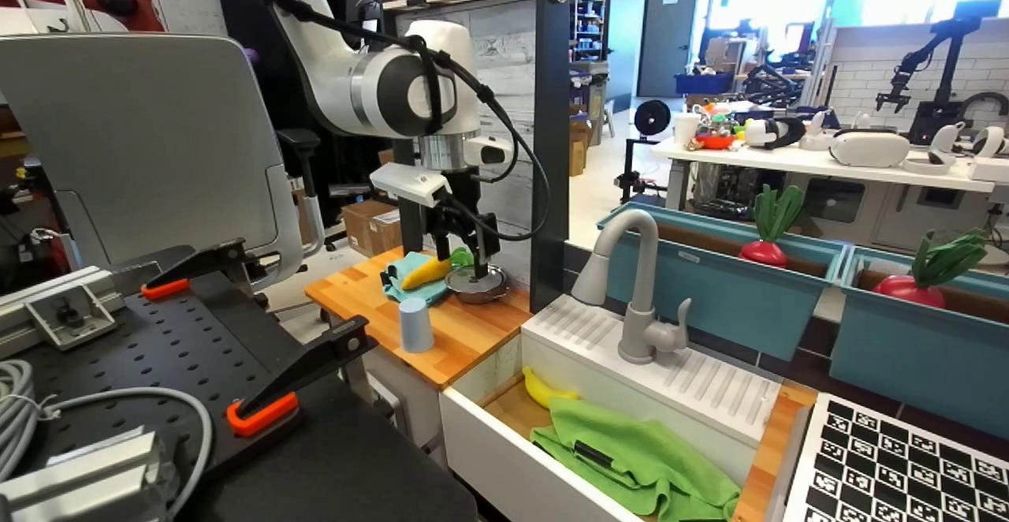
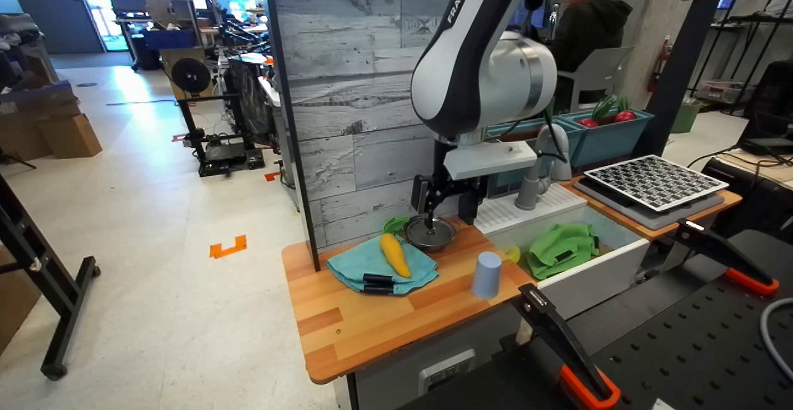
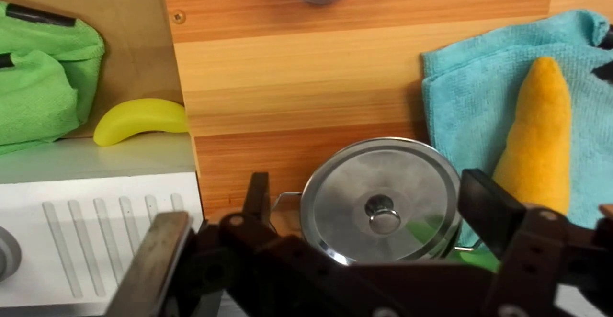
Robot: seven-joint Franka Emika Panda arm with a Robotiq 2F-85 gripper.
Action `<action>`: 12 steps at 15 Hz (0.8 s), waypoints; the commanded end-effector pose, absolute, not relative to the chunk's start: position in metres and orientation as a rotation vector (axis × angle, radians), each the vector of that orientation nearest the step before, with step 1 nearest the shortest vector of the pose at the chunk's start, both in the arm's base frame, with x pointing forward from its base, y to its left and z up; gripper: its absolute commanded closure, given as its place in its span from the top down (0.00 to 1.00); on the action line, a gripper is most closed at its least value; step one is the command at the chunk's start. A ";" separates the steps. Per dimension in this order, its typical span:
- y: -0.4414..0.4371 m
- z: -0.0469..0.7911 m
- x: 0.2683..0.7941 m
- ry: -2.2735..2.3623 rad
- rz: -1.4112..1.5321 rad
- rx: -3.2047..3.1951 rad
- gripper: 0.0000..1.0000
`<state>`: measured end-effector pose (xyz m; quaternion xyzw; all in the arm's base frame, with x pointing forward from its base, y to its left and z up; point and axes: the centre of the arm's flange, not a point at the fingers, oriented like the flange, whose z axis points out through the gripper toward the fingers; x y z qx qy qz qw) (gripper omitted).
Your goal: Remove the lid from the silver pot then move the blue cup to the left
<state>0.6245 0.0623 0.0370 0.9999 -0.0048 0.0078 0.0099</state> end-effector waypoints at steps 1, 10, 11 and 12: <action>0.077 0.020 0.650 -0.025 -0.004 3.115 1.00; 0.088 0.002 0.671 0.000 -0.101 3.106 0.74; 0.087 0.001 0.670 -0.001 -0.111 3.105 0.68; 0.086 0.000 0.670 0.000 -0.117 3.106 0.58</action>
